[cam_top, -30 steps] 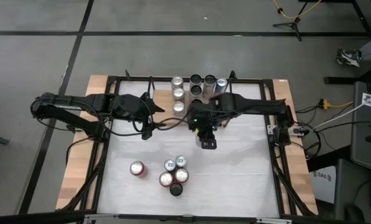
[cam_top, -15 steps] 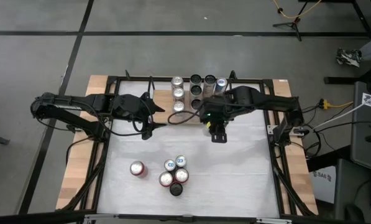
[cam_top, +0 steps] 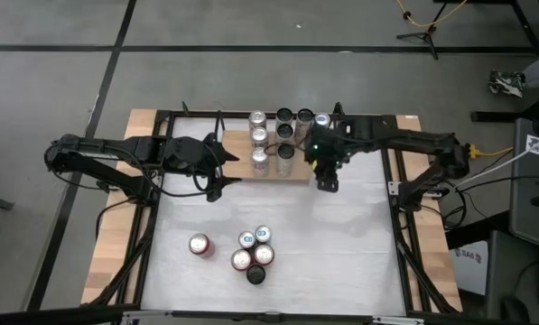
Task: Place canned beverage on shelf
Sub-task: Put the white pink soda can onto the shelf aligned with the other white pink soda cans
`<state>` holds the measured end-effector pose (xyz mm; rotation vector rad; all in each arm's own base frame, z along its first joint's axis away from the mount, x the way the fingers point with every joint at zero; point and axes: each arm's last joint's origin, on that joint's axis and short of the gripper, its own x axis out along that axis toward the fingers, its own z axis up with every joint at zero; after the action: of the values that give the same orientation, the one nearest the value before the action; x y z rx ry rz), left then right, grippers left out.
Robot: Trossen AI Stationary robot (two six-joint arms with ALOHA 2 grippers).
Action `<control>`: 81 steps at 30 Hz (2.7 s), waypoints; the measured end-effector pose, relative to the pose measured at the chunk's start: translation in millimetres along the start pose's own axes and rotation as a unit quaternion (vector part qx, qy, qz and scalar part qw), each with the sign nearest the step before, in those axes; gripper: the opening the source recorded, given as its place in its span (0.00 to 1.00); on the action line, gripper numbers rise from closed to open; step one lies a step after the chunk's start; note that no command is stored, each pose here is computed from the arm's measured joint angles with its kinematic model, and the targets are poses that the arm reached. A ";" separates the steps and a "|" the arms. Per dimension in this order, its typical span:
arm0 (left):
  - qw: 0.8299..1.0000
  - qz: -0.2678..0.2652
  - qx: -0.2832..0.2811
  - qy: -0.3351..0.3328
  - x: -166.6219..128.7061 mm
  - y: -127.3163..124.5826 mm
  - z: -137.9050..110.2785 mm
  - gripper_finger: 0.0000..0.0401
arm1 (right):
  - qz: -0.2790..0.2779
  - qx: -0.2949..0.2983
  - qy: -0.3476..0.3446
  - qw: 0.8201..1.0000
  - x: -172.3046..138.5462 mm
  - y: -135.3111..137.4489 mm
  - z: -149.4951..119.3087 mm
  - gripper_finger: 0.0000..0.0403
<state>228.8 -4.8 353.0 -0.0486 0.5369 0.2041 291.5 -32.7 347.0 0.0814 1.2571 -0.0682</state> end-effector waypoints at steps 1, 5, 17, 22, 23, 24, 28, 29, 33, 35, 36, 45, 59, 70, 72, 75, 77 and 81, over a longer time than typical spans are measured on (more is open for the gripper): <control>1.000 0.002 0.000 0.000 0.0 0.1 0.0 0.70 | 0.000 0.001 -0.003 1.000 4.2 -6.3 -0.9 0.63; 1.000 0.002 0.000 0.000 0.0 0.1 0.0 0.70 | -0.008 -0.007 -0.003 1.000 19.5 -27.9 -3.5 0.63; 1.000 0.002 0.000 0.000 0.0 0.1 0.1 0.70 | -0.020 -0.014 -0.060 0.998 23.0 -71.3 -0.5 0.63; 1.000 0.002 0.000 -0.001 0.0 0.1 0.1 0.70 | -0.027 -0.015 -0.068 0.997 27.0 -82.7 1.9 0.63; 1.000 0.002 0.000 -0.001 0.0 0.1 0.1 0.70 | -0.026 -0.017 -0.068 0.997 27.9 -84.8 2.1 0.63; 1.000 0.002 0.000 -0.001 0.0 0.1 0.1 0.70 | -0.026 -0.018 -0.070 0.997 29.8 -87.1 3.2 0.63; 1.000 0.002 0.000 -0.001 0.0 0.1 0.2 0.70 | -0.031 -0.031 -0.077 0.996 33.9 -91.0 6.6 0.63; 1.000 0.002 0.000 -0.001 0.0 0.1 0.3 0.70 | -0.030 -0.035 -0.078 0.996 34.6 -90.9 7.5 0.63; 1.000 0.002 0.000 -0.002 0.0 0.1 0.3 0.70 | -0.024 -0.038 -0.078 0.996 39.5 -95.4 8.9 0.63; 1.000 0.002 0.000 -0.002 0.0 0.1 0.3 0.70 | -0.023 -0.033 -0.075 0.996 41.4 -99.5 8.4 0.63; 1.000 0.002 0.000 -0.002 0.0 0.2 0.3 0.70 | -0.022 -0.033 -0.075 0.996 42.8 -101.0 8.8 0.63; 1.000 0.002 0.000 -0.002 0.0 0.1 0.3 0.70 | -0.014 -0.029 -0.078 0.996 46.3 -111.6 8.7 0.63; 1.000 0.002 0.000 -0.002 0.0 0.1 0.3 0.70 | -0.026 -0.031 -0.095 0.995 47.6 -113.4 12.8 0.63; 1.000 0.002 0.000 -0.002 0.0 0.1 0.3 0.70 | -0.022 -0.030 -0.086 0.996 45.0 -112.8 12.1 0.63; 1.000 0.002 0.000 -0.002 0.0 0.2 0.3 0.70 | -0.021 -0.028 -0.081 0.996 42.8 -112.5 12.1 0.63; 1.000 0.002 0.000 -0.002 0.0 0.1 0.3 0.70 | -0.025 -0.028 -0.085 0.996 39.1 -112.8 14.1 0.63; 1.000 0.002 0.000 -0.002 0.0 0.1 0.3 0.70 | -0.027 -0.029 -0.090 0.995 38.3 -113.1 15.1 0.63; 1.000 0.002 0.000 -0.002 0.0 0.1 0.3 0.70 | -0.023 -0.028 -0.081 0.996 40.5 -113.0 14.4 0.63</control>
<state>229.0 -4.7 353.3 -0.0477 0.5331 0.2082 306.8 -146.8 310.1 -0.0008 1.0972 -0.0775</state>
